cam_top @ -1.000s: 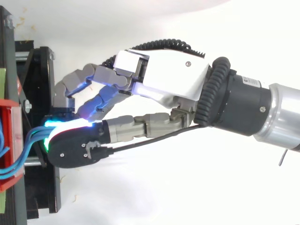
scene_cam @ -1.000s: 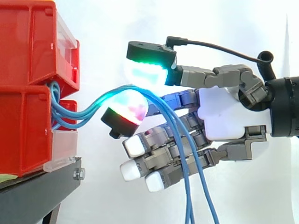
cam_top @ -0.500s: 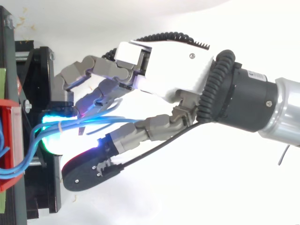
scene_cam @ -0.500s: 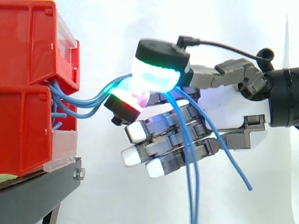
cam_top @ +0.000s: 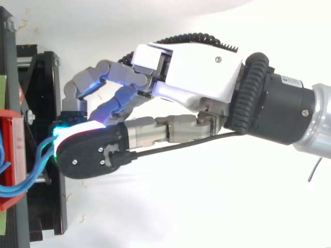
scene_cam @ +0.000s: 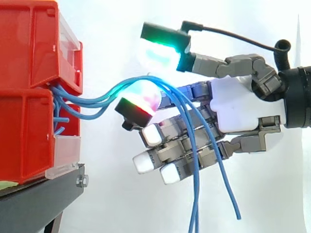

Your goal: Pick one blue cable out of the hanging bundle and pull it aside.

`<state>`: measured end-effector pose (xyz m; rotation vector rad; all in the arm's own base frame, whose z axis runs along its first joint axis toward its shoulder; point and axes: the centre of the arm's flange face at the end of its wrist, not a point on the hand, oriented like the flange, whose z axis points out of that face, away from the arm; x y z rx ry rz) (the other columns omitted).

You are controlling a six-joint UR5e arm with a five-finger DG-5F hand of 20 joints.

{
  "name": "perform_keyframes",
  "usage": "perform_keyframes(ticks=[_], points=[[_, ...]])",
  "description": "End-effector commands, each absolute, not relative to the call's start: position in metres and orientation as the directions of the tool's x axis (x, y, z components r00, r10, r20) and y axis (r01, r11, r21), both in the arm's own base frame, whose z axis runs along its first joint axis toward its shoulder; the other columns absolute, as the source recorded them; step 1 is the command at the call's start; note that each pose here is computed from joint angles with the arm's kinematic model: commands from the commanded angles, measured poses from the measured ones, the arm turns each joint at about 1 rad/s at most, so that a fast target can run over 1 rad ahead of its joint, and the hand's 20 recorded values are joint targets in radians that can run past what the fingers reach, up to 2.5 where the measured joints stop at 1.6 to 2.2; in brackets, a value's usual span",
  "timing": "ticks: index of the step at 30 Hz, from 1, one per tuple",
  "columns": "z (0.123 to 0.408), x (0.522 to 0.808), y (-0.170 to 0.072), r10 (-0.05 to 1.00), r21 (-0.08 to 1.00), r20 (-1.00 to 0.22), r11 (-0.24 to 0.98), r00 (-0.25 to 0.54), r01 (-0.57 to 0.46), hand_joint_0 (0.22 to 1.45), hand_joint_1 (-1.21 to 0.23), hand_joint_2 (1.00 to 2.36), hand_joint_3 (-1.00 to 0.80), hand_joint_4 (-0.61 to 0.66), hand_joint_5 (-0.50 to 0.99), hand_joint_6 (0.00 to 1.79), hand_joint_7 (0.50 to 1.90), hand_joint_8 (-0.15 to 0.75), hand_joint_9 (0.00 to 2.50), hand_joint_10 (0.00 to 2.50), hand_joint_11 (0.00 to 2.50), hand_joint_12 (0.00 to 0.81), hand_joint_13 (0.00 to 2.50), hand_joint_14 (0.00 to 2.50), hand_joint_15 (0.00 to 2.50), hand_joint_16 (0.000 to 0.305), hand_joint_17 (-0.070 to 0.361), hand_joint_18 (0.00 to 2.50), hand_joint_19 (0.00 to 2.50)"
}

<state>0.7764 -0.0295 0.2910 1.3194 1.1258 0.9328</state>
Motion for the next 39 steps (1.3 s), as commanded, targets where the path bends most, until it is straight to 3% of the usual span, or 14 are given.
perform_keyframes(ticks=[1, 5, 8, 16, 20, 24, 29, 34, 39], points=[[0.291, 0.776, -0.030, 0.968, 0.993, -0.087, 0.066, 0.235, 0.095, 0.55, -0.59, 1.01, -0.31, 0.08, -0.15, 0.87, 1.05, 0.318, 0.89, 0.02, 0.69, 0.408, 0.72, 0.02, 0.47, 0.051, 0.114, 0.66, 0.52], [0.290, 0.777, -0.029, 0.968, 0.993, -0.086, 0.065, 0.234, 0.096, 0.56, -0.70, 1.02, -0.16, 0.08, -0.16, 0.89, 1.07, 0.316, 0.87, 0.02, 0.71, 0.409, 0.73, 0.02, 0.48, 0.051, 0.114, 0.67, 0.51], [0.291, 0.776, -0.030, 0.968, 0.994, -0.083, 0.062, 0.236, 0.094, 0.59, -0.75, 1.02, -0.15, 0.04, -0.16, 0.90, 1.06, 0.307, 0.85, 0.02, 0.71, 0.403, 0.73, 0.02, 0.48, 0.050, 0.112, 0.67, 0.50], [0.304, 0.774, -0.031, 0.967, 0.995, -0.081, 0.063, 0.241, 0.080, 0.71, -0.91, 1.00, -0.50, -0.04, -0.17, 0.91, 0.98, 0.274, 0.81, 0.02, 0.70, 0.380, 0.70, 0.02, 0.46, 0.047, 0.105, 0.66, 0.45], [0.311, 0.771, -0.031, 0.967, 0.995, -0.084, 0.066, 0.241, 0.080, 0.55, -0.84, 1.00, -0.50, 0.06, -0.15, 0.90, 1.01, 0.289, 0.87, 0.02, 0.71, 0.391, 0.73, 0.02, 0.47, 0.049, 0.109, 0.69, 0.47], [0.312, 0.771, -0.032, 0.966, 0.994, -0.085, 0.067, 0.242, 0.083, 0.41, -0.65, 1.00, -0.50, 0.10, -0.13, 0.89, 0.97, 0.345, 0.93, 0.02, 0.69, 0.452, 0.78, 0.01, 0.47, 0.060, 0.136, 0.79, 0.46], [0.312, 0.771, -0.032, 0.966, 0.994, -0.085, 0.067, 0.242, 0.083, 0.40, -0.44, 1.00, -0.50, 0.10, -0.12, 0.88, 0.99, 0.359, 0.95, 0.02, 0.68, 0.467, 0.78, 0.01, 0.48, 0.063, 0.141, 0.77, 0.49], [0.312, 0.771, -0.032, 0.966, 0.994, -0.085, 0.067, 0.242, 0.083, 0.54, -0.51, 1.00, -0.47, 0.08, -0.12, 0.87, 1.09, 0.318, 0.94, 0.02, 0.69, 0.405, 0.75, 0.02, 0.49, 0.050, 0.112, 0.69, 0.54], [0.312, 0.771, -0.032, 0.966, 0.994, -0.085, 0.067, 0.242, 0.083, 0.55, -0.63, 1.02, -0.22, 0.08, -0.12, 0.88, 1.13, 0.321, 0.95, 0.02, 0.70, 0.404, 0.77, 0.02, 0.50, 0.049, 0.110, 0.72, 0.53]])
